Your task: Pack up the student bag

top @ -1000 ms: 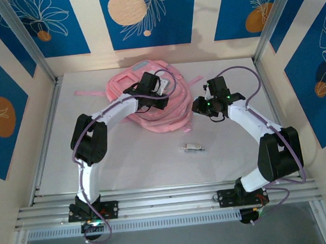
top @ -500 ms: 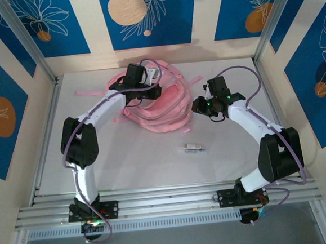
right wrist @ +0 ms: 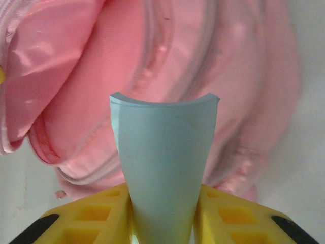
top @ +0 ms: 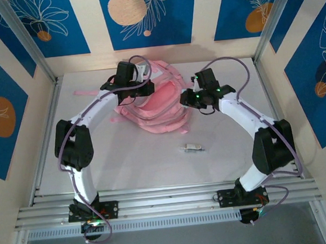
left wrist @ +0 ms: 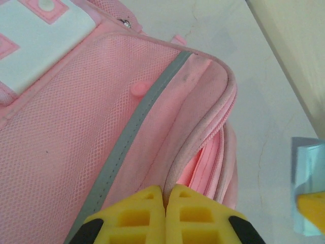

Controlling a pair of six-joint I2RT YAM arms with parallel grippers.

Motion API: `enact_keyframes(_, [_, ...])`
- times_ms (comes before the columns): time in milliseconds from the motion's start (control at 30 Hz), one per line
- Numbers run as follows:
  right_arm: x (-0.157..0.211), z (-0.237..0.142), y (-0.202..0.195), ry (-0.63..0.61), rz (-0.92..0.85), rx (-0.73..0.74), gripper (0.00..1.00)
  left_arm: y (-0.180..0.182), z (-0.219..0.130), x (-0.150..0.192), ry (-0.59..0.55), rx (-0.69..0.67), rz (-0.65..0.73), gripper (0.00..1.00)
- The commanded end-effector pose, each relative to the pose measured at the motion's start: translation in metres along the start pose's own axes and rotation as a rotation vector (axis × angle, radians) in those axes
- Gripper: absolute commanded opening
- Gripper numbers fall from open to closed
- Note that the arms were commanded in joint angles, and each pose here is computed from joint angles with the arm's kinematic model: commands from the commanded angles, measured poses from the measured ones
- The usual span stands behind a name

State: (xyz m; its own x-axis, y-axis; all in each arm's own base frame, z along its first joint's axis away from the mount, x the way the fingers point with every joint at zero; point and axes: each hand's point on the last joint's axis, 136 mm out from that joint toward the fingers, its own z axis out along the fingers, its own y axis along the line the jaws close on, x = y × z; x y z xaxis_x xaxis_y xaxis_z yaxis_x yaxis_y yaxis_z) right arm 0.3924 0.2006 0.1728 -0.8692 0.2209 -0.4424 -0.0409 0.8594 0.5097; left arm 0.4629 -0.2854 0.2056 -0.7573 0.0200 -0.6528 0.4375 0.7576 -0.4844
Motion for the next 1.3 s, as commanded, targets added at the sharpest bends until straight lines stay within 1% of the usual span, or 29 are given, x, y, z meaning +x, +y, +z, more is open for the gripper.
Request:
enact_keyframes(0, [-0.006, 0.016, 0.024, 0.019, 0.027, -0.045, 0.33, -0.016, -0.022, -0.034, -0.096, 0.052, -0.015, 0.0])
enact_keyframes(200, [-0.023, 0.042, 0.048, 0.017, 0.051, -0.074, 0.33, -0.024, -0.021, -0.032, -0.109, 0.111, -0.047, 0.0])
enact_keyframes(267, [-0.027, 0.051, 0.051, 0.027, 0.076, -0.081, 0.36, -0.028, -0.022, -0.032, -0.116, 0.131, -0.058, 0.0])
enact_keyframes(333, [-0.03, 0.057, 0.059, 0.037, 0.086, -0.117, 0.41, -0.029, -0.023, -0.032, -0.126, 0.141, -0.065, 0.0])
enact_keyframes(367, [-0.031, 0.059, 0.064, 0.038, 0.09, -0.139, 0.45, -0.029, -0.023, -0.032, -0.13, 0.144, -0.068, 0.0])
enact_keyframes(467, [-0.032, 0.059, 0.069, 0.04, 0.091, -0.159, 0.62, -0.03, -0.025, -0.033, -0.138, 0.146, -0.071, 0.0])
enact_keyframes(500, [-0.032, 0.058, 0.068, 0.038, 0.088, -0.156, 0.65, -0.03, -0.025, -0.034, -0.143, 0.148, -0.071, 0.0])
enact_keyframes(567, [-0.031, 0.056, 0.065, 0.035, 0.092, -0.151, 0.68, -0.031, -0.026, -0.034, -0.148, 0.148, -0.069, 0.0])
enact_keyframes(633, [-0.029, 0.056, 0.062, 0.036, 0.101, -0.156, 0.66, -0.031, -0.027, -0.036, -0.154, 0.149, -0.07, 0.0])
enact_keyframes(700, [-0.026, 0.057, 0.059, 0.037, 0.106, -0.169, 0.6, -0.033, -0.028, -0.036, -0.155, 0.154, -0.071, 0.0])
enact_keyframes(733, [-0.025, 0.057, 0.06, 0.041, 0.108, -0.178, 0.59, -0.033, -0.028, -0.037, -0.156, 0.156, -0.071, 0.0])
enact_keyframes(867, [-0.021, 0.056, 0.06, 0.035, 0.096, -0.183, 0.59, -0.035, -0.033, -0.037, -0.158, 0.153, -0.065, 0.0])
enact_keyframes(900, [-0.019, 0.056, 0.057, 0.033, 0.095, -0.168, 0.59, -0.036, -0.035, -0.038, -0.161, 0.152, -0.062, 0.0])
enact_keyframes(967, [-0.017, 0.052, 0.048, 0.002, 0.087, -0.113, 0.53, -0.037, -0.039, -0.04, -0.168, 0.148, -0.053, 0.0])
enact_keyframes(1067, [-0.016, 0.046, 0.034, -0.036, 0.092, -0.073, 0.52, -0.041, -0.044, -0.042, -0.177, 0.154, -0.045, 0.0])
enact_keyframes(1233, [-0.011, 0.052, 0.037, -0.016, 0.089, -0.094, 0.52, -0.051, -0.046, -0.045, -0.183, 0.167, -0.026, 0.0])
enact_keyframes(1267, [-0.01, 0.055, 0.041, -0.007, 0.09, -0.111, 0.49, -0.053, -0.045, -0.044, -0.18, 0.17, -0.025, 0.0])
